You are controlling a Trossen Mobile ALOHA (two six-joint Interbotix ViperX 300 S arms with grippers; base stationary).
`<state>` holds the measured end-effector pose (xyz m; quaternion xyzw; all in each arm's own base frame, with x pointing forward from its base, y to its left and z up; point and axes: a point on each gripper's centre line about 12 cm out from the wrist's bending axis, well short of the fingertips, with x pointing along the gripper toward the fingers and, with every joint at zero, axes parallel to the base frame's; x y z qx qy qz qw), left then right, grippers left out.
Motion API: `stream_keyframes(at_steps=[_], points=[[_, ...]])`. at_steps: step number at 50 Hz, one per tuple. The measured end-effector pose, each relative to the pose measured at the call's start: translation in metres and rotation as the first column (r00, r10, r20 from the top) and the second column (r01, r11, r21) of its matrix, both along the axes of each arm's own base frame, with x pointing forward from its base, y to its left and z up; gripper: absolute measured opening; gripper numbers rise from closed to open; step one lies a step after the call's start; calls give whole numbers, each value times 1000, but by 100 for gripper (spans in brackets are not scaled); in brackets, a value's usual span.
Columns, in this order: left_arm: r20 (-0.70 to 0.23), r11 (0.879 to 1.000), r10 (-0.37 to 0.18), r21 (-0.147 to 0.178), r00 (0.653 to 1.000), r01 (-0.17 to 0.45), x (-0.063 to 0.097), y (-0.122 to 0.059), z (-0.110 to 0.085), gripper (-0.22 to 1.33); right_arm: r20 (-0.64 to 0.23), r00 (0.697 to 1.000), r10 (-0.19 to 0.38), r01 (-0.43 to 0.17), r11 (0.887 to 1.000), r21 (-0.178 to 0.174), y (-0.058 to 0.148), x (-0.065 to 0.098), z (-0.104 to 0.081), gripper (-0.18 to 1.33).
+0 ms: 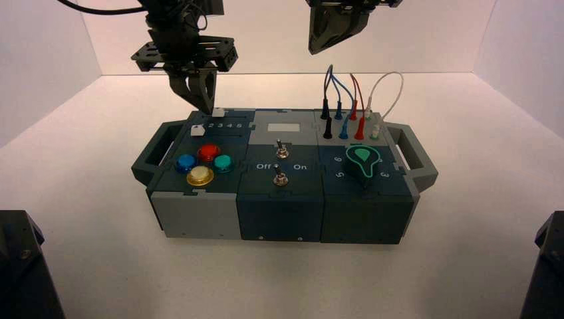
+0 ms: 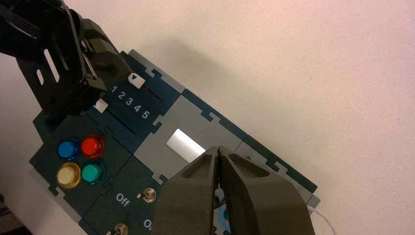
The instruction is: Move the top slider to position 3.
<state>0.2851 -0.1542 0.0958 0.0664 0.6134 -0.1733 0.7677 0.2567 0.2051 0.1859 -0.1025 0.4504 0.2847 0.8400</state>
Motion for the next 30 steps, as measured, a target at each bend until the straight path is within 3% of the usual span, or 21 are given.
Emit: stream_keyframes(at_steps=[30], points=[[-5,1000,-17,1,1000,17,-2,-5,1,-16,1,1000,-7,7,1000,-1,-2,2,0,-14]])
